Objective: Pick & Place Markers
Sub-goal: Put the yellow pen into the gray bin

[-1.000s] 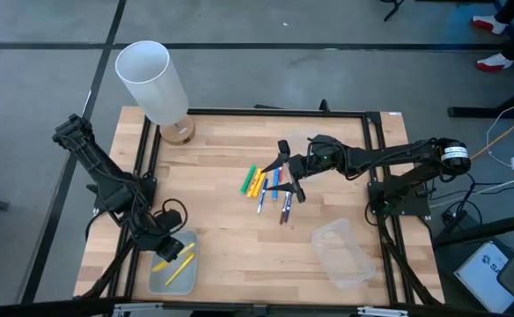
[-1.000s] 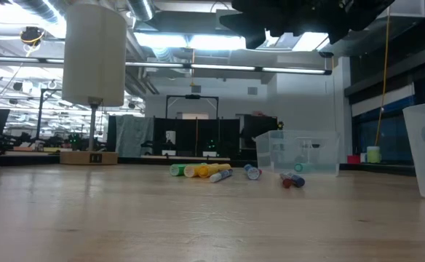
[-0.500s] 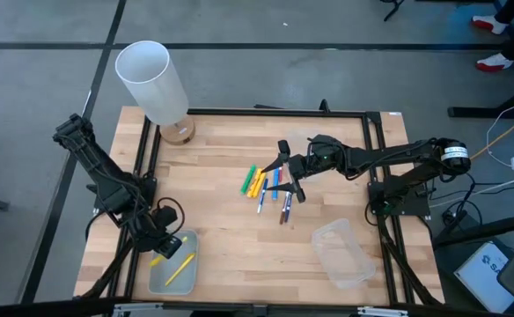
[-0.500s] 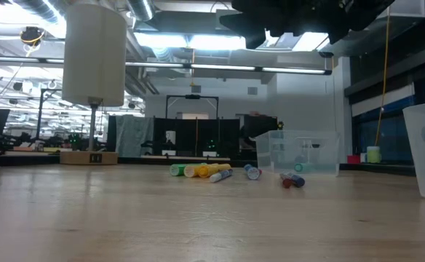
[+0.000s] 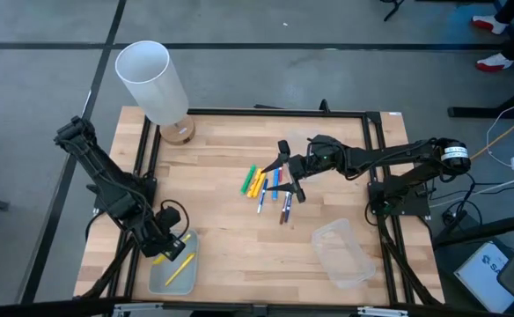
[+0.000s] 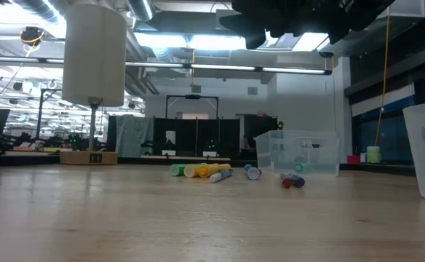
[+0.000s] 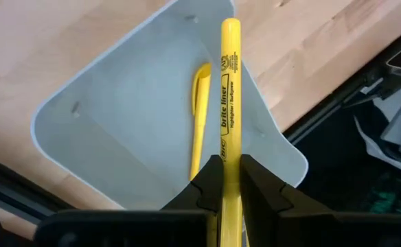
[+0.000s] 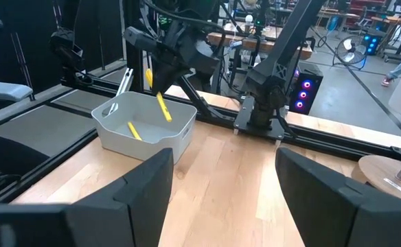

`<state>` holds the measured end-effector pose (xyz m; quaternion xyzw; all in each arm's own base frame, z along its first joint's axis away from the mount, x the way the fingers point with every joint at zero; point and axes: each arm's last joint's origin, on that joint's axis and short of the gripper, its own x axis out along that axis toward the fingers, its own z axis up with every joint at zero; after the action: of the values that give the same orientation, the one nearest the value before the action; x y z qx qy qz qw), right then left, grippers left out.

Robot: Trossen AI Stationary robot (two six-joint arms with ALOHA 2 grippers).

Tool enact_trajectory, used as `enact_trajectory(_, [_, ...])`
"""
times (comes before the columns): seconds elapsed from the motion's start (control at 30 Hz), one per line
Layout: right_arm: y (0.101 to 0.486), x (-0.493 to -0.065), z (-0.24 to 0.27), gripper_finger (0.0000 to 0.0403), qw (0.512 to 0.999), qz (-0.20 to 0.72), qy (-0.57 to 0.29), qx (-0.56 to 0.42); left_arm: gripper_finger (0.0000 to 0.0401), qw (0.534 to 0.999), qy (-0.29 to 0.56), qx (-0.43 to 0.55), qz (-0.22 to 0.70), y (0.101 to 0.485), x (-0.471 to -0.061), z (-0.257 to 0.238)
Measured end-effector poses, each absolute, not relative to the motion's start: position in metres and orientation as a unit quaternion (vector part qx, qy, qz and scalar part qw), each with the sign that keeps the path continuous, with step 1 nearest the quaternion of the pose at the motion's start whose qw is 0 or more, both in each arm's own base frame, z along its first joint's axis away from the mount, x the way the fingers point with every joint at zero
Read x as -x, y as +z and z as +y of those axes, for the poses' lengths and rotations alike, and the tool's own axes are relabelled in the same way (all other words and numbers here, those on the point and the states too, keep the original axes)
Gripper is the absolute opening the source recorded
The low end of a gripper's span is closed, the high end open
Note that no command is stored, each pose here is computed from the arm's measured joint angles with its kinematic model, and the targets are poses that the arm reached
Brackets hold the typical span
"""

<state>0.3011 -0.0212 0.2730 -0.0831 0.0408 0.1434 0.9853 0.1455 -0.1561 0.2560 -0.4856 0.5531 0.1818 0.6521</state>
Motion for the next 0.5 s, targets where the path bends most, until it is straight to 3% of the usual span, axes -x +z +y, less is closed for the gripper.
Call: enact_trajectory(0.5, [0.2730, -0.3011, -0.0213, 0.0255, 0.985, 0.040, 0.143, 0.088, 0.0024, 0.673, 0.202, 0.480, 0.525, 0.2540, -0.1474, -0.1548])
